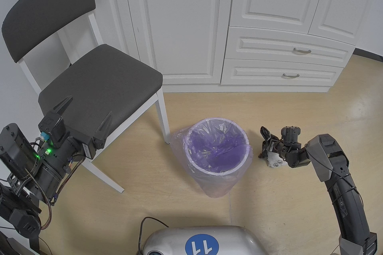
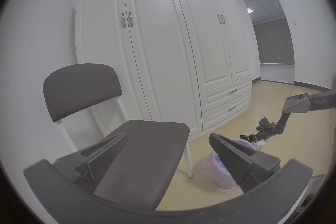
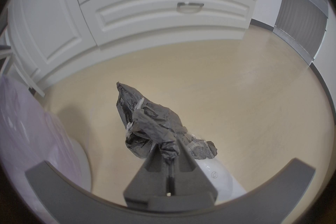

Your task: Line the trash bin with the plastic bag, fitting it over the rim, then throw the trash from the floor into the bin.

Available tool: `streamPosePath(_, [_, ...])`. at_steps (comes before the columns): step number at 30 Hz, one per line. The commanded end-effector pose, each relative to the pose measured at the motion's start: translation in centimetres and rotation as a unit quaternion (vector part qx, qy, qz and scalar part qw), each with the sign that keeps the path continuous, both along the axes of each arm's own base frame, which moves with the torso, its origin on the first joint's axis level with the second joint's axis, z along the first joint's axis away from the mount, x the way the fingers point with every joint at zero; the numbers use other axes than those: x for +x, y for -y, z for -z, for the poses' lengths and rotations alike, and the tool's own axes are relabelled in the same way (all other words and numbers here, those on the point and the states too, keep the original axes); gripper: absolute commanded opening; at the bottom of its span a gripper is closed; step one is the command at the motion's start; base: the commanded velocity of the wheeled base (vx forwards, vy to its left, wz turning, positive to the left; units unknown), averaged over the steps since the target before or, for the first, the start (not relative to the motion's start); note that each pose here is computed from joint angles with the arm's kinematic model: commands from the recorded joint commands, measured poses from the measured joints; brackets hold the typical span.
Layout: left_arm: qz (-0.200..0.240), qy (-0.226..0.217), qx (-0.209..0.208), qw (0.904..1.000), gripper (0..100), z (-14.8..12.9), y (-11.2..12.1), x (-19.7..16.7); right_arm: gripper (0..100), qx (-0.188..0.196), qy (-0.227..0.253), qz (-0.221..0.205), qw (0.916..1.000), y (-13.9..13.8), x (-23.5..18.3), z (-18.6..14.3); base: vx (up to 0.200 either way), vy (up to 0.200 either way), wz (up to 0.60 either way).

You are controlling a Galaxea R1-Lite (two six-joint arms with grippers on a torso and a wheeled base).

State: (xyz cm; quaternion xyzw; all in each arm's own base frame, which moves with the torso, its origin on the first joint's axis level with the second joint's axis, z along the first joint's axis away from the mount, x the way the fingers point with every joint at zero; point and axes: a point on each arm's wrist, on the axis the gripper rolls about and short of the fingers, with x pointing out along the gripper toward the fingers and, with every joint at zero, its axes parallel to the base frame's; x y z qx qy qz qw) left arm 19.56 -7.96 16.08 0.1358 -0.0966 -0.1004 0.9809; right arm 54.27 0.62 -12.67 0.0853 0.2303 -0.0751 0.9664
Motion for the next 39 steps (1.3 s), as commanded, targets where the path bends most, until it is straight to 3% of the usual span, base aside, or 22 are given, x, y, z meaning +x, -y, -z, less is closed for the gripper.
streamPosePath(1, [0.000, 0.003, -0.001, 1.0000, 100, -0.1, -0.1, -0.2, 0, 0.010, 0.034, 0.011, 0.9993, 0.2, -0.1, -1.4, 0.000, 0.000, 0.00])
streamPosePath(6, [0.000, 0.006, -0.001, 1.0000, 100, -0.3, -0.2, -0.4, 0, 0.023, 0.038, 0.027, 0.9986, 0.2, -0.5, -2.1, 0.000, 0.000, 0.00])
streamPosePath(9, [0.001, 0.011, -0.003, 0.9999, 100, -0.5, -0.3, -0.7, 0, 0.069, 0.078, 0.085, 0.9909, 1.0, -0.2, -4.7, 0.000, 0.000, 0.00])
streamPosePath(10, [0.001, 0.011, -0.003, 0.9999, 100, -0.5, -0.3, -0.7, 0, 0.069, 0.078, 0.085, 0.9909, 1.0, -0.2, -4.7, 0.000, 0.000, 0.00])
streamPosePath(11, [0.001, 0.013, -0.003, 0.9999, 100, -0.6, -0.3, -0.8, 0, 0.122, 0.090, 0.118, 0.9813, 2.1, -0.6, -6.5, 0.000, 0.000, 0.00])
streamPosePath(12, [0.001, 0.013, -0.003, 0.9999, 100, -0.6, -0.3, -0.8, 0, 0.122, 0.090, 0.118, 0.9813, 2.1, -0.6, -6.5, 0.000, 0.000, 0.00])
streamPosePath(13, [0.001, 0.014, -0.002, 0.9999, 100, -0.6, -0.3, -0.8, 0, 0.158, 0.094, 0.142, 0.9726, 3.0, -1.2, -7.7, 0.000, 0.000, 0.00])
streamPosePath(16, [0.000, 0.014, 0.002, 0.9999, 100, -0.6, -0.3, -0.9, 0, 0.184, 0.094, 0.159, 0.9654, 3.8, -1.9, -8.7, 0.000, 0.000, 0.00])
streamPosePath(18, [-0.002, 0.016, 0.012, 0.9998, 100, -0.5, -0.4, -1.0, 0, 0.222, 0.088, 0.179, 0.9545, 4.1, -3.3, -9.7, 0.000, 0.000, 0.00])
streamPosePath(23, [-0.004, 0.027, 0.014, 0.9995, 100, -0.9, -0.7, -1.6, 0, 0.245, 0.087, 0.188, 0.9471, 4.0, -5.2, -11.6, 0.000, 0.000, 0.00])
streamPosePath(34, [-0.016, 0.032, 0.013, 0.9993, 100, -1.2, -1.1, -1.6, 0, 0.248, 0.109, 0.144, 0.9518, 2.0, -7.4, -16.1, 0.000, 0.000, 0.00])
streamPosePath(39, [-0.016, 0.031, 0.014, 0.9993, 100, -1.1, -1.1, -1.6, 0, 0.186, 0.101, 0.105, 0.9717, 0.7, -9.8, -19.4, 0.000, 0.000, 0.00])
